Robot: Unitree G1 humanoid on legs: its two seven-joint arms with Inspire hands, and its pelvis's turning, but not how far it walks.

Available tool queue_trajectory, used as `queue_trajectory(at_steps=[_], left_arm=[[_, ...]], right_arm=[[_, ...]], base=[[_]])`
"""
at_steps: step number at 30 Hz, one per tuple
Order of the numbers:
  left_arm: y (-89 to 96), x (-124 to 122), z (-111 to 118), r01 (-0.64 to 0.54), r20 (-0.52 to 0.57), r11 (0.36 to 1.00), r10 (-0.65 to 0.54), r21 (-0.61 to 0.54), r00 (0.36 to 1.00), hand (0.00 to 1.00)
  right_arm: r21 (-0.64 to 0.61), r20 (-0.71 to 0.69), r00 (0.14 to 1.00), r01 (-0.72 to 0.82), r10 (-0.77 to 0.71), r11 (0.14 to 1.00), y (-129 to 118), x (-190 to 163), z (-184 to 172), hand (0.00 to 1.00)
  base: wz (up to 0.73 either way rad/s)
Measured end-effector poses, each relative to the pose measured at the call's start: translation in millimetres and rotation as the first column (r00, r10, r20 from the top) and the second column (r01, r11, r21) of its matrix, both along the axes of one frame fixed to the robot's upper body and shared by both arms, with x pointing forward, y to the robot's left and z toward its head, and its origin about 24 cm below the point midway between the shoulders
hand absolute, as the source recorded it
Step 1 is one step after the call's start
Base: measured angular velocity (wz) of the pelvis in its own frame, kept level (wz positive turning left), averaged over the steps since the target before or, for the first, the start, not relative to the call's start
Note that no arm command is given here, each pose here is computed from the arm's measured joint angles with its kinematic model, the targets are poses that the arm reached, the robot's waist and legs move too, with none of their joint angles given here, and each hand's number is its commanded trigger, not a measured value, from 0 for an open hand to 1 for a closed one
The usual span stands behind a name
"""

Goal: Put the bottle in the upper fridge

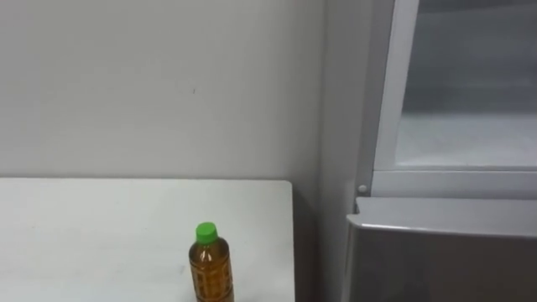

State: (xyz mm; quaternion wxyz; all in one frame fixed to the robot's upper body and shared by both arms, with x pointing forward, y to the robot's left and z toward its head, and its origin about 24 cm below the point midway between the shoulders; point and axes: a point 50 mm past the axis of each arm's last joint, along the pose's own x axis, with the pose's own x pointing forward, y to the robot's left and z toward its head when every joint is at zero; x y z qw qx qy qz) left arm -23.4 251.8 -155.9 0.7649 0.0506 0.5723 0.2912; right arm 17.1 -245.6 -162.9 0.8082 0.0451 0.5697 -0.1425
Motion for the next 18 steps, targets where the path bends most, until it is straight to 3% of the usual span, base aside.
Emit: queue_trajectory(at_steps=[10,18], left_arm=[[-16.4,5,-9,0.229,-0.121,0.966,-0.243,-0.118,0.962,0.0],[-18.3,8,-11,0.242,-0.143,0.954,-0.268,-0.178,0.953,0.0]], right_arm=[[0.022,0.004,1.0,-0.002,0.002,1.0,5,4,-1,0.0],[0.041,-0.013,1.0,0.027,-0.027,0.999,7,2,-2,0.0]], base=[[-0.01],[-0.01]])
